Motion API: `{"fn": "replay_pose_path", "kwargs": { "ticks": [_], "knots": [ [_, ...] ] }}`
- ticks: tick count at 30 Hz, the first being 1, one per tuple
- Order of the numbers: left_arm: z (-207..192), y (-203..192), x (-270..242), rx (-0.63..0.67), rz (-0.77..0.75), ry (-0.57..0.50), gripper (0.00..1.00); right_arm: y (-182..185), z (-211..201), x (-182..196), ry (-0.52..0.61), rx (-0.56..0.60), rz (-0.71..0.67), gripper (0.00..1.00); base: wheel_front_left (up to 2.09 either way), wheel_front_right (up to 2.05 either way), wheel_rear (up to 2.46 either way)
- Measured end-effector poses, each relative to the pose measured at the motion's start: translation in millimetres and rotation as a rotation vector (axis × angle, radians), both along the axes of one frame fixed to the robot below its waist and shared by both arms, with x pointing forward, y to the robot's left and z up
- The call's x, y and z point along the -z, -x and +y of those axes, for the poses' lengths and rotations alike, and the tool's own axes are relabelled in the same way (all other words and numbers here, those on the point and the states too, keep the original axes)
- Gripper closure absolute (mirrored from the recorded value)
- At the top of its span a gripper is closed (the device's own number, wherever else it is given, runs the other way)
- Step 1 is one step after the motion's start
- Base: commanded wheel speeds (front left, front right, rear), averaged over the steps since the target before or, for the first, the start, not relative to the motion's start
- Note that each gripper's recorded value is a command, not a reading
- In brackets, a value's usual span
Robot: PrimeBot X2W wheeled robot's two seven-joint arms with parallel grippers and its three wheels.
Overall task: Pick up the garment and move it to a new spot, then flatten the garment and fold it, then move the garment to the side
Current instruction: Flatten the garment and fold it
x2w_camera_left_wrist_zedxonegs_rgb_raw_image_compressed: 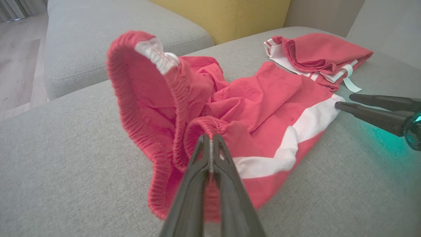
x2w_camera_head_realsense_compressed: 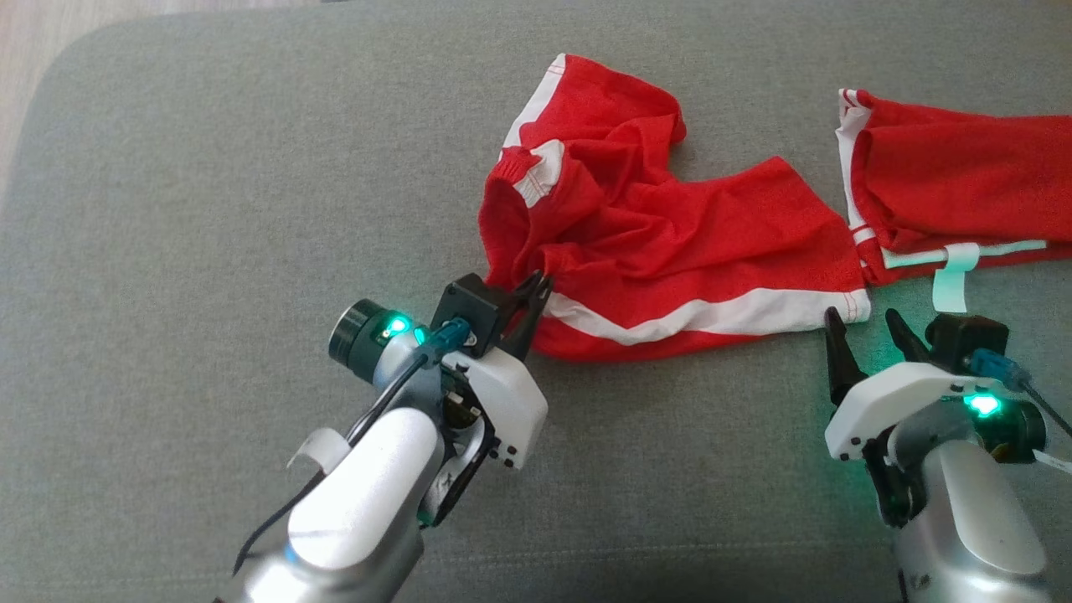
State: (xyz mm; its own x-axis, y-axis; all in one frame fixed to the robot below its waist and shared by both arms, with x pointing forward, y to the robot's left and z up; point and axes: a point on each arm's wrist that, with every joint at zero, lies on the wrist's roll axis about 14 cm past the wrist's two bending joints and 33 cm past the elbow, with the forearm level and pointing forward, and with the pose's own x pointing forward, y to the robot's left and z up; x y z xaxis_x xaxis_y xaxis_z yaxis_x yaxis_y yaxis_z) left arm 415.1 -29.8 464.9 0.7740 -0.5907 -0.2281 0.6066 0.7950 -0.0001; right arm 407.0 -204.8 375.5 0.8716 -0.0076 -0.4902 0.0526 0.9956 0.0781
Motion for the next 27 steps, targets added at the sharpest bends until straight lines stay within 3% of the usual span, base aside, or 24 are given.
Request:
{"fn": "replay_pose_path", "kwargs": {
  "ticks": [11, 12, 14, 21, 27],
  "knots": [
    [3, -2, 3, -0.008, 0.001, 0.004, 1.0, -8, 0, 6, -0.002, 0.003, 0.013, 0.0, 0.0, 0.0, 0.0],
    [3, -2, 3, -0.007, 0.002, 0.004, 1.0, -8, 1, 8, 0.0, -0.001, 0.018, 0.11, 0.0, 0.0, 0.0],
    [3, -2, 4, -0.006, 0.003, 0.002, 1.0, -9, 4, 9, 0.002, -0.013, 0.022, 1.0, 0.0, 0.0, 0.0],
    [3, -5, -2, -0.013, -0.025, 0.014, 1.0, -16, 10, -2, 0.021, -0.051, -0.011, 1.0, 0.0, 0.0, 0.0],
    [13, -16, -29, -0.054, -0.105, 0.068, 1.0, -50, -4, -68, 0.05, -0.085, -0.177, 1.0, 0.0, 0.0, 0.0]
  ]
}}
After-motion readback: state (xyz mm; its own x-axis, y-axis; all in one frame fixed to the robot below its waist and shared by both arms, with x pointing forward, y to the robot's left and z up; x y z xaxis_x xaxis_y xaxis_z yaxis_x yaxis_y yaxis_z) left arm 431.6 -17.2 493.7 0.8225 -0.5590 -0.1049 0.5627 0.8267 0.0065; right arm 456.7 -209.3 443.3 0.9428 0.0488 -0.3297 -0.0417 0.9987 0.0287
